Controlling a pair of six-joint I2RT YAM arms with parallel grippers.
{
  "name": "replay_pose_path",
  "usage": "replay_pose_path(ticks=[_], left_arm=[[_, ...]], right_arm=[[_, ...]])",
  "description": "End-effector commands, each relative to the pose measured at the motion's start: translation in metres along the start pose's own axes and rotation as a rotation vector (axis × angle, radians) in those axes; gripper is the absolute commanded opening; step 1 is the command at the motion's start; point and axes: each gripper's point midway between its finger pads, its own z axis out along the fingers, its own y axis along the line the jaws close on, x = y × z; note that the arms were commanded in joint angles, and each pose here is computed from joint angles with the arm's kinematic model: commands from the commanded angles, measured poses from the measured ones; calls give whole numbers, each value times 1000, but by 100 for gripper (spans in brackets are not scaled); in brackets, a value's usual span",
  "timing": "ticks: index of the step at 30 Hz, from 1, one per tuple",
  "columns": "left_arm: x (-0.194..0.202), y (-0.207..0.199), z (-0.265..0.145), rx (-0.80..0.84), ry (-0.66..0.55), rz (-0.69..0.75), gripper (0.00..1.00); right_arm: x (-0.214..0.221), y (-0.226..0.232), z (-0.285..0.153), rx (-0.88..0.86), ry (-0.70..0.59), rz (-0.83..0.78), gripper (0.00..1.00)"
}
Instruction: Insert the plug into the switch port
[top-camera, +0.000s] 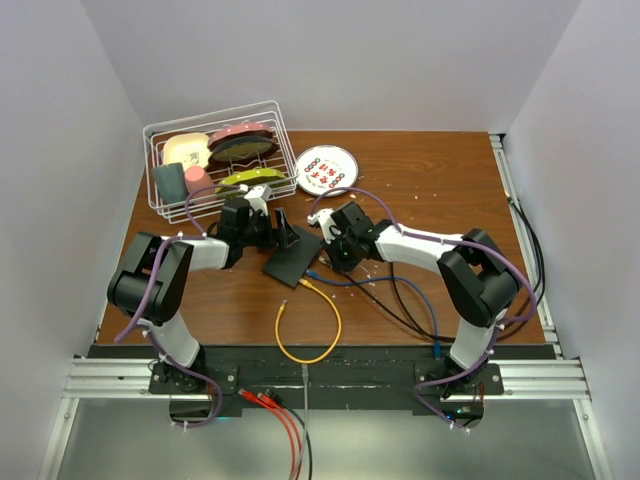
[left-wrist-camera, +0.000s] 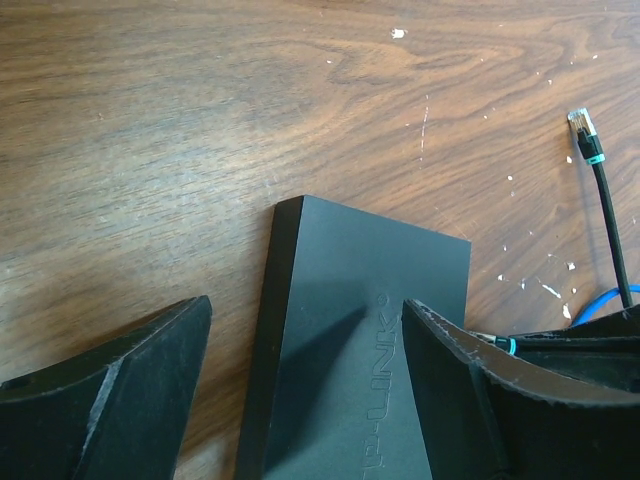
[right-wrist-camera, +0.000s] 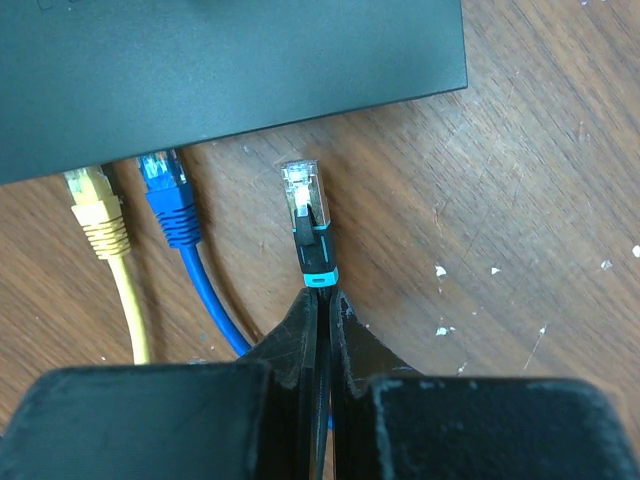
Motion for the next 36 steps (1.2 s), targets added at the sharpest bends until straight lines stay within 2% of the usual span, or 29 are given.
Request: replay_pose_path(ticks=[1, 22, 36], left_arm=[[0, 1, 3, 17, 3, -6, 81], [7, -1, 8, 45, 25, -33, 72], [8, -4, 11, 66, 36, -37, 70]], right_arm=[[-12, 2, 2, -10, -11, -9, 0], [-17, 25, 5, -76, -33, -5, 0], [-26, 31, 8, -90, -46, 3, 0]])
